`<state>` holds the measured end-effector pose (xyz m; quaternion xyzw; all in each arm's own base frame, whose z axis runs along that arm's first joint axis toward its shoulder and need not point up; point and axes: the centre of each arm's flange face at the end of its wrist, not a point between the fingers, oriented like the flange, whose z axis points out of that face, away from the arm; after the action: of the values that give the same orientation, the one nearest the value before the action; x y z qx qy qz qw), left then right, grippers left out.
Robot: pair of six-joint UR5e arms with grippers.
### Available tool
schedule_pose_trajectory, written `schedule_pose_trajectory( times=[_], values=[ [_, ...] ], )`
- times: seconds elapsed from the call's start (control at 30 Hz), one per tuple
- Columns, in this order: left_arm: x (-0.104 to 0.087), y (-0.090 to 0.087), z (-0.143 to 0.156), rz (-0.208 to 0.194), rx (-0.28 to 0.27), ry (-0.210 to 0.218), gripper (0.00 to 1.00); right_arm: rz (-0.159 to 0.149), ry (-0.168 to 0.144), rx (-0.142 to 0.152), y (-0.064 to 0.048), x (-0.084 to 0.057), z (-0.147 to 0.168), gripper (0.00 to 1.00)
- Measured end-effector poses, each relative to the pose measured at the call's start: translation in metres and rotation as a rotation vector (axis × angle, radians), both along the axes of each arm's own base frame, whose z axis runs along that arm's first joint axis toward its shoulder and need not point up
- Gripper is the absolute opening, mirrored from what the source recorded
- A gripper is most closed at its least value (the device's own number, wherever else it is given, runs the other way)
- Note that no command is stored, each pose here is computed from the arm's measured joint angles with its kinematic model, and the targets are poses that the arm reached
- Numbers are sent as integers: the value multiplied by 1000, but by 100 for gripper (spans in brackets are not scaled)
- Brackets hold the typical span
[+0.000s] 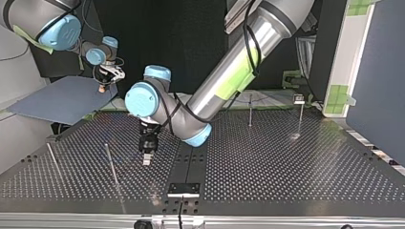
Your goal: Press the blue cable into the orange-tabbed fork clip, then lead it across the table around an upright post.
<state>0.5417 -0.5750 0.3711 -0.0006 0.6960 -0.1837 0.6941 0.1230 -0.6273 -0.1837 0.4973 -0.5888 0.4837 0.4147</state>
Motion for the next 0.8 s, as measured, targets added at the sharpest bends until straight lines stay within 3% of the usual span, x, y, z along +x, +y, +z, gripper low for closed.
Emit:
schedule_pose_trajectory(
  times=[0.27,0.63,0.8],
  values=[
    [-19,-6,-16,-44,46,53,99,1,-1,1,0,0,0,0],
    [-33,-10,-3,-68,56,55,99,0,-1,0,0,0,0,0],
    [-44,-9,20,-71,46,33,99,0,-1,1,0,0,0,0]
  ],
)
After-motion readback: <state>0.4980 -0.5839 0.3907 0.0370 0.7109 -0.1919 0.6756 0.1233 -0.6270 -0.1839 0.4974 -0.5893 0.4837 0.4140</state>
